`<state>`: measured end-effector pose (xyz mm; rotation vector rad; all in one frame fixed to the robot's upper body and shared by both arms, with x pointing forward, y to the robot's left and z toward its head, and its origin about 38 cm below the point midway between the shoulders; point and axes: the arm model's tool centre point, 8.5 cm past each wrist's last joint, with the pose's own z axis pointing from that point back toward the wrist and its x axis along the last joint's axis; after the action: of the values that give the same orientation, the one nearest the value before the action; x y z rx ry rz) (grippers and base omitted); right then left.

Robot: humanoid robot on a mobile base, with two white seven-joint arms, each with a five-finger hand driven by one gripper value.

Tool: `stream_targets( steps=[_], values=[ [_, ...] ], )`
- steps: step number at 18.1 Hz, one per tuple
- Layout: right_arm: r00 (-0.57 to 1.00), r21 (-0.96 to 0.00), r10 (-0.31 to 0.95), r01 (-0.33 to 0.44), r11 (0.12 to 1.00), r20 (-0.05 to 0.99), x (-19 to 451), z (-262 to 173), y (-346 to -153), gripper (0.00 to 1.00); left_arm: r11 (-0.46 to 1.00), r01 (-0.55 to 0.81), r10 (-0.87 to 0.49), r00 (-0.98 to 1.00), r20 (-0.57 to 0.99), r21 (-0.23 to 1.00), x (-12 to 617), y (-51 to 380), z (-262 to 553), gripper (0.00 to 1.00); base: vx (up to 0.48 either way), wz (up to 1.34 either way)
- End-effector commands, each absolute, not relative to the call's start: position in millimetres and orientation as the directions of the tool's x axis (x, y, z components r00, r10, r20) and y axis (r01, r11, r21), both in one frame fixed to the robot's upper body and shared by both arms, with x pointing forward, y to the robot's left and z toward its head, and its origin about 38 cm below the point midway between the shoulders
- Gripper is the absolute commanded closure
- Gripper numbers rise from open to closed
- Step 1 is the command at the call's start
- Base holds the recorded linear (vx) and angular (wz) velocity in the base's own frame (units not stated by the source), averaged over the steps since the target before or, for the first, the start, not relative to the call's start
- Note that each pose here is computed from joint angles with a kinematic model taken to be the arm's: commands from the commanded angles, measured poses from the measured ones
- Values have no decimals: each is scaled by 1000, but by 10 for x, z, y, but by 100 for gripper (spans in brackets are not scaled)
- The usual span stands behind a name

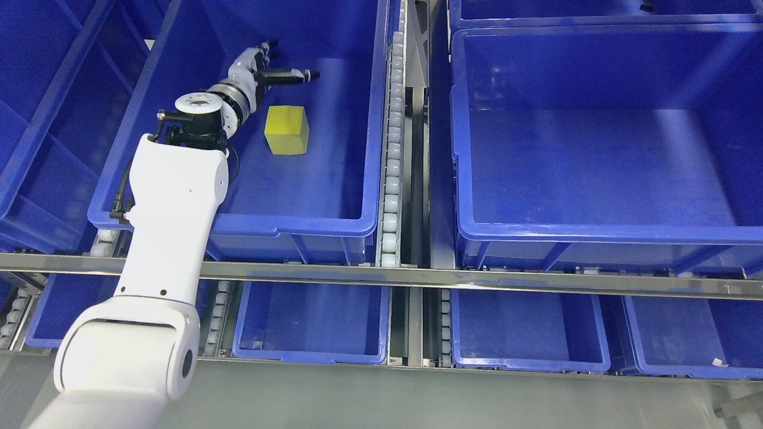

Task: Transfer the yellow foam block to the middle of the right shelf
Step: 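Withdraw the open left hand up and away from the cube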

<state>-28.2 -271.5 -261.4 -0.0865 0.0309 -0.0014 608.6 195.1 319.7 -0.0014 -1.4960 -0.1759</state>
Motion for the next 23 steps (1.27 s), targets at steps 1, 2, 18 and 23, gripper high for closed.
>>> stream_targets(
  steps=[1,2,18,23],
  values=[
    [1000,-105,-4,2,995,-13,-221,-2608,-2829,0,992,66,-84,-294,952,107,5753,2278,3795,0,0,0],
    [1000,-105,-4,2,995,-13,-221,-2608,-2829,0,989,77,-94,-342,935,127,5656,2315,3783,0,0,0],
    [1000,-105,-4,2,995,-13,-221,-2608,-2829,0,981,131,-36,-600,799,142,4497,2305,3246,0,0,9],
    [1000,-105,-4,2,995,-13,-221,-2608,-2829,0,981,121,-25,-691,722,150,4561,2193,3892,0,-29,53]
  ],
)
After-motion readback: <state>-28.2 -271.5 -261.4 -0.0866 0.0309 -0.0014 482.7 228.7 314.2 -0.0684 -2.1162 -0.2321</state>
